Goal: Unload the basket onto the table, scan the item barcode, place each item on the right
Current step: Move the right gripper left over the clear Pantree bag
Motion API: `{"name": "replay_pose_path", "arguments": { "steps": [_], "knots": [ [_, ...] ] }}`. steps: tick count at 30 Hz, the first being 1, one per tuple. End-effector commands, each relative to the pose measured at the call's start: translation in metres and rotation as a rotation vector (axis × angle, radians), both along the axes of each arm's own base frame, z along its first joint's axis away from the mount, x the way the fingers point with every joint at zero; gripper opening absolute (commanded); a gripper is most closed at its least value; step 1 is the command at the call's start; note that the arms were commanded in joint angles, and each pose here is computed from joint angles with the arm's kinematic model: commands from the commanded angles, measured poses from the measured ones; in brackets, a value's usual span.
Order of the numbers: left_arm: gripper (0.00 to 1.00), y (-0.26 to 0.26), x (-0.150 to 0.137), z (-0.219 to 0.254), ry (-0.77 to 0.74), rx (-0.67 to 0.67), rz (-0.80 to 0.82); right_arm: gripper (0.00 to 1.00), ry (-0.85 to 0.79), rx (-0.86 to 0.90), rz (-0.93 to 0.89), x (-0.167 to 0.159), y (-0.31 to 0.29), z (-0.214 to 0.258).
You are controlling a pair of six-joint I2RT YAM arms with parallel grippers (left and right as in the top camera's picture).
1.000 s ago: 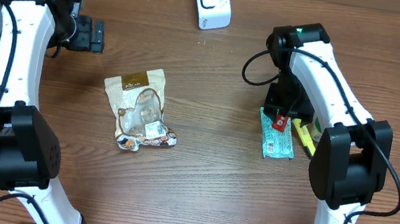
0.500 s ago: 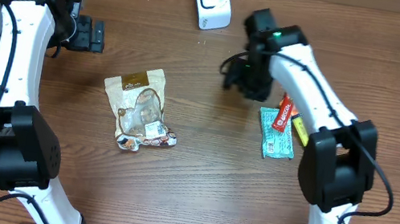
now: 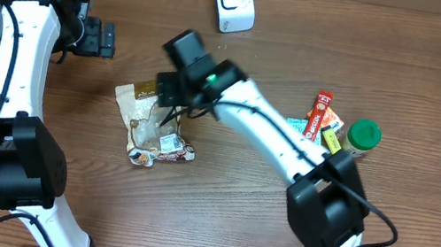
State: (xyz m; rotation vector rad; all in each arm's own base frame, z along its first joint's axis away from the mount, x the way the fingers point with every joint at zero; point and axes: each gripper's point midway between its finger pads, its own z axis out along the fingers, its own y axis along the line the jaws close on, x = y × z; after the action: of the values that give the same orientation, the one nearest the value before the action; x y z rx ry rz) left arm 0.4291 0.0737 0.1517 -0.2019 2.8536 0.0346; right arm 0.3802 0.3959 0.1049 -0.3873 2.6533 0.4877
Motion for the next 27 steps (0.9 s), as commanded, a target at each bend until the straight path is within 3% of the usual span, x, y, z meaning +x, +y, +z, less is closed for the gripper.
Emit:
{"name": "replay_pose_path", "arguments": {
  "steps": [1,10,18,24,27],
  "knots": [
    [1.00,-0.001,0.002,0.007,-0.020,0.004,-0.019,0.70,-0.156,-0.070,-0.069,0.013,-0.002,0.015],
    [1.00,-0.001,0.002,0.007,-0.020,0.004,-0.019,0.71,-0.188,-0.061,-0.054,0.011,0.017,0.004],
    [1.00,-0.001,0.002,0.007,-0.020,0.004,-0.019,0.72,-0.054,-0.112,0.001,-0.003,0.023,-0.064],
    [0.99,-0.001,0.002,0.007,-0.020,0.004,-0.019,0.72,-0.004,-0.181,-0.012,-0.007,0.004,-0.078],
    [1.00,-0.001,0.002,0.007,-0.020,0.004,-0.019,0.74,0.077,-0.236,-0.114,-0.012,-0.023,-0.087]
  ]
}}
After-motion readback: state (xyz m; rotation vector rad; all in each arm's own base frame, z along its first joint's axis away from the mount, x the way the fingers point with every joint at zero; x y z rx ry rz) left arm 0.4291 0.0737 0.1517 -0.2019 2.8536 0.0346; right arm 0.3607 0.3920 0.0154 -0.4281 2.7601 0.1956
